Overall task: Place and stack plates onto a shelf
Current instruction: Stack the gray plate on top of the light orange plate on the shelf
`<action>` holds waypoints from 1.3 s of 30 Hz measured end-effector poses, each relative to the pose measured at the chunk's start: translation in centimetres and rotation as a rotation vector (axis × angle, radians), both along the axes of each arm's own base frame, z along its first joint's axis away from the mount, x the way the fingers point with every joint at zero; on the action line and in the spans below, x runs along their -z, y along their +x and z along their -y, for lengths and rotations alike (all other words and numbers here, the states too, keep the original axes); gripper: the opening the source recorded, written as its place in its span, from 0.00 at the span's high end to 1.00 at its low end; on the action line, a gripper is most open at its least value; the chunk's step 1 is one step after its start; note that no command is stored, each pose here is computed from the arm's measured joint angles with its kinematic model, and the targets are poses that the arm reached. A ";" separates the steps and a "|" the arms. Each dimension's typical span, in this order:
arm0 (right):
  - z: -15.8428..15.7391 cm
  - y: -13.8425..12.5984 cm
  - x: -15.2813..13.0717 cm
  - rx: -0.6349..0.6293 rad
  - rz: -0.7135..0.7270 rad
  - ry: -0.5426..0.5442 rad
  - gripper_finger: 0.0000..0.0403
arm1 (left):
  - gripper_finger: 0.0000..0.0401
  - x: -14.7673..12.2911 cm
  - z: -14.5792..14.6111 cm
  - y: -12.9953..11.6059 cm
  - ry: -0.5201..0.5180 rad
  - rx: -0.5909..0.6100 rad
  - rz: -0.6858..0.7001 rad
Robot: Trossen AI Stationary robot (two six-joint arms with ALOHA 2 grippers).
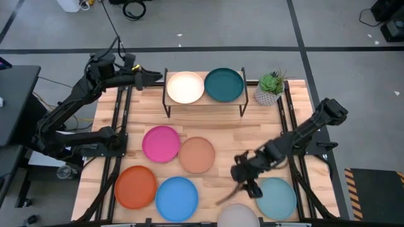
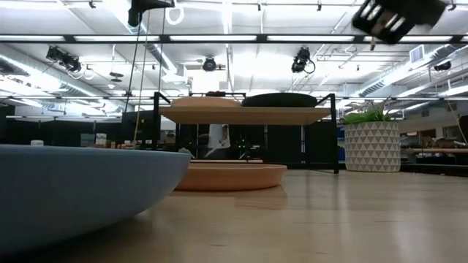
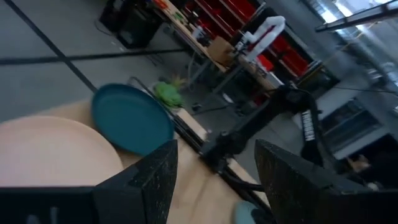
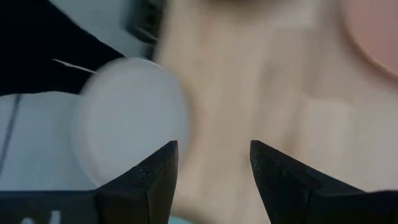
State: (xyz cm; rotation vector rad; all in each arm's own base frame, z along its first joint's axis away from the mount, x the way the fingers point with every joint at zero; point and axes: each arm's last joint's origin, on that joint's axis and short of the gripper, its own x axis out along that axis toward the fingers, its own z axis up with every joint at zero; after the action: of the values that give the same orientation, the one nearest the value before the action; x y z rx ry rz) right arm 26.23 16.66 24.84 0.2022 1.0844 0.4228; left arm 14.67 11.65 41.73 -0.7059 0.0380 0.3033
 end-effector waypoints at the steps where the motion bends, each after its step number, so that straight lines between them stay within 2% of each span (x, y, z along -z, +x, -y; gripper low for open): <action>1: -0.7 -0.2 0.1 -0.020 0.024 0.018 0.50 | 0.45 0.0 0.1 0.1 -0.017 0.015 0.006; 5: -3.6 -0.6 1.4 -0.064 0.051 0.038 0.52 | 0.45 0.0 0.4 0.3 -0.037 0.051 0.012; 11: -7.5 -0.3 4.9 -0.138 0.039 0.036 0.57 | 0.45 -0.3 0.7 0.4 -0.027 0.068 0.038; 16: -9.6 0.1 7.4 -0.219 0.026 -0.035 0.59 | 0.45 -0.5 0.9 0.2 -0.031 0.065 0.053; 21: -10.3 0.4 9.8 -0.257 0.004 -0.112 0.60 | 0.45 -0.6 0.9 0.2 -0.035 0.065 0.058; 25: -9.3 0.1 11.1 -0.239 -0.085 -0.220 0.62 | 0.45 -0.6 0.9 0.2 -0.039 0.064 0.059; 29: -7.0 0.1 11.3 -0.162 -0.157 -0.398 0.63 | 0.45 -0.6 0.9 0.2 -0.040 0.064 0.058; 32: -5.3 0.7 11.3 -0.111 -0.191 -0.479 0.64 | 0.45 -0.5 0.9 0.2 -0.040 0.063 0.058; 39: 0.2 1.5 10.8 0.117 -0.333 -0.658 0.67 | 0.45 -0.5 0.9 0.2 -0.040 0.062 0.058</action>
State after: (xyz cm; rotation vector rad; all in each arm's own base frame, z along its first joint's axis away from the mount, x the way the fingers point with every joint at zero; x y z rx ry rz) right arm 27.70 16.48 14.04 -0.2562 1.4732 -0.0914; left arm 14.88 10.78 42.28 -0.7511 0.0110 0.2236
